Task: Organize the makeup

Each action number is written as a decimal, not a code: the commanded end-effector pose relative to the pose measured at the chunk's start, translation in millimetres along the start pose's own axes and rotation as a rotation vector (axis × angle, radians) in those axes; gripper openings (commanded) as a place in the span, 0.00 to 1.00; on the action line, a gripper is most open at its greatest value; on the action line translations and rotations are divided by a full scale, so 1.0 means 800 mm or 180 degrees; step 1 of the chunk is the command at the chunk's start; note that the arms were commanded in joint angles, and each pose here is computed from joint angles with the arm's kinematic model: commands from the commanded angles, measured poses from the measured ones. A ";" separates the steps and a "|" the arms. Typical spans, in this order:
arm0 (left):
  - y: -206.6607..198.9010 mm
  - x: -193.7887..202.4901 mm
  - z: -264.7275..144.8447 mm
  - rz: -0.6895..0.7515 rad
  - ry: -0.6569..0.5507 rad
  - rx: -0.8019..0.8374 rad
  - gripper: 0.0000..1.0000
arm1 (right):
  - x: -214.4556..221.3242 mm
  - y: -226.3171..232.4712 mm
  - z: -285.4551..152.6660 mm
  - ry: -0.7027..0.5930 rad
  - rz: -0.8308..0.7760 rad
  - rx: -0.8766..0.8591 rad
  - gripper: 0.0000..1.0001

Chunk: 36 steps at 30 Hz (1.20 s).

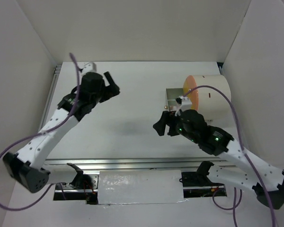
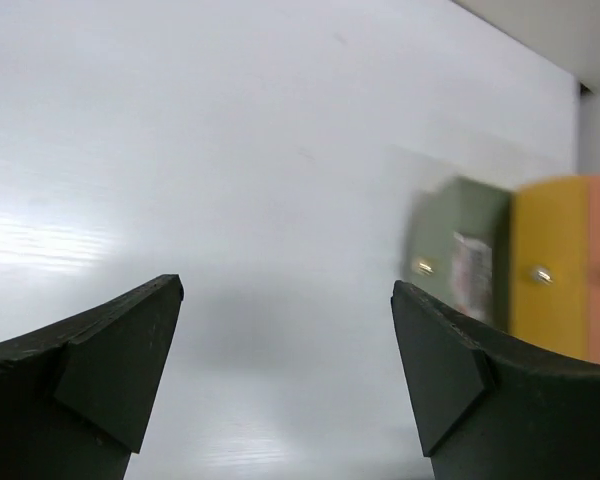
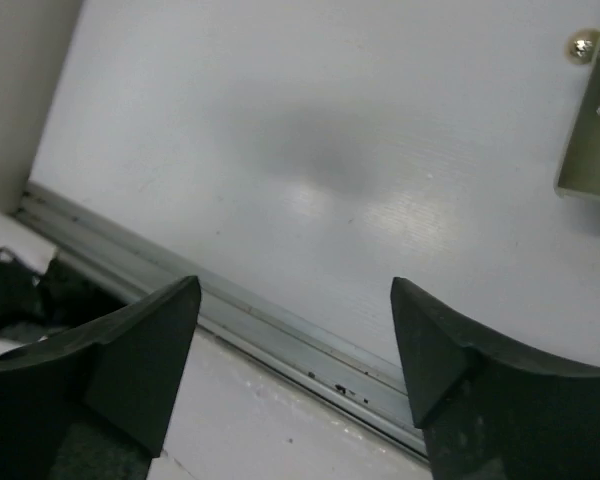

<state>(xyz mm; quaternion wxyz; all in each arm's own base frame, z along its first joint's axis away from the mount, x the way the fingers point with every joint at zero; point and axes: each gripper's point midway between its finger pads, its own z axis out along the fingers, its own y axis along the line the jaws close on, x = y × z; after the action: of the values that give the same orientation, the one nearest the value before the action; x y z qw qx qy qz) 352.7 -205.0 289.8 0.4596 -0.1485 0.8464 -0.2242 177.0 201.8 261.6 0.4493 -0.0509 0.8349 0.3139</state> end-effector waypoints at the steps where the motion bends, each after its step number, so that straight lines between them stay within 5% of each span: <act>1: 0.120 -0.018 -0.076 0.0314 -0.0277 -0.0957 1.00 | -0.022 -0.013 0.063 -0.0180 0.0027 0.0402 0.81; 2: 0.124 -0.011 -0.087 0.0456 -0.0218 -0.0887 0.99 | -0.021 -0.018 0.079 -0.0109 -0.0016 0.0503 0.72; 3: 0.125 -0.005 -0.094 0.0580 -0.0170 -0.0797 0.99 | -0.017 -0.022 0.094 -0.0003 -0.0119 0.0590 0.33; 4: 0.136 0.015 -0.096 0.0731 -0.0028 -0.0754 0.99 | -0.016 -0.033 0.125 0.0127 -0.0172 0.0829 0.13; 6: 0.141 0.035 -0.112 0.0978 0.0107 -0.0543 0.99 | -0.012 -0.052 0.152 0.0286 -0.0303 0.1133 0.00; 11: 0.199 0.074 -0.110 0.1114 0.0083 -0.0772 0.99 | -0.011 -0.136 0.229 0.0696 -0.0479 0.2087 0.00; 17: 0.174 0.070 -0.122 0.1115 -0.0027 -0.0303 0.99 | -0.003 -0.222 0.234 0.0932 -0.0604 0.2930 0.00; 36: 0.158 0.086 -0.115 0.1234 0.0158 -0.0040 0.99 | -0.026 -0.307 0.202 0.0938 -0.0673 0.3551 0.00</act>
<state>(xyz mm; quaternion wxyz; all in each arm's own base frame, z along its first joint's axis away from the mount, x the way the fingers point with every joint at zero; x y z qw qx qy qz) 227.7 -99.5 210.7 0.4565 0.0068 0.8822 -0.1153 386.6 110.0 84.4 0.2993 0.0569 0.9316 -0.1985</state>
